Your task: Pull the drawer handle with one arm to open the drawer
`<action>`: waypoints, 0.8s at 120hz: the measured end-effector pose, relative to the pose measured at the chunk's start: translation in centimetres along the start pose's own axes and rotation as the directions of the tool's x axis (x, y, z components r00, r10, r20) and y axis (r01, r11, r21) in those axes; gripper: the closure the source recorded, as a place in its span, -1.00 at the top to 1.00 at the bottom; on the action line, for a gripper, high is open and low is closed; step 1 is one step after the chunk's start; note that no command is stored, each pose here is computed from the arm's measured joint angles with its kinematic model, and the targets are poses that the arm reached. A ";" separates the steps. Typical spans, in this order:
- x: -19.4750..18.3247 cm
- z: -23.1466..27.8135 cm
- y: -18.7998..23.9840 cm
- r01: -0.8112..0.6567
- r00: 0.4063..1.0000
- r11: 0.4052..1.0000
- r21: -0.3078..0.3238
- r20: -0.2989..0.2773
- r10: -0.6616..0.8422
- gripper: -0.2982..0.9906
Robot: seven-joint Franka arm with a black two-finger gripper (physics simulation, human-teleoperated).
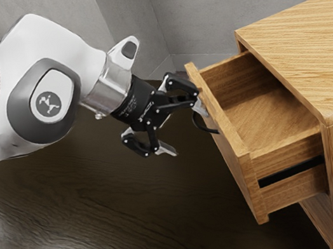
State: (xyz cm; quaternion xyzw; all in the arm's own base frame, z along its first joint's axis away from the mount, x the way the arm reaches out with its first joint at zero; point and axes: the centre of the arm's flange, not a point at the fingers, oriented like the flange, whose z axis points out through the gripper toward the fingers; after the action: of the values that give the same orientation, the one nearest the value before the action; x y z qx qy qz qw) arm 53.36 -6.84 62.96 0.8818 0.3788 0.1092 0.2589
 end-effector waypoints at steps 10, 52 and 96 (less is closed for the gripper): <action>-0.3 -1.0 -1.3 0.009 1.000 1.000 -0.007 -0.005 -0.010 0.53; -0.3 -3.3 -6.0 0.060 0.998 0.998 -0.022 -0.021 -0.060 0.53; -0.6 -9.2 -10.7 0.096 0.992 0.992 -0.086 -0.072 -0.102 0.53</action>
State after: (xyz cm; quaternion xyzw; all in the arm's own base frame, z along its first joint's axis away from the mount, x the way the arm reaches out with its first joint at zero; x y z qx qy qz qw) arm 42.85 2.35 64.93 0.8457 0.4268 0.1452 0.2857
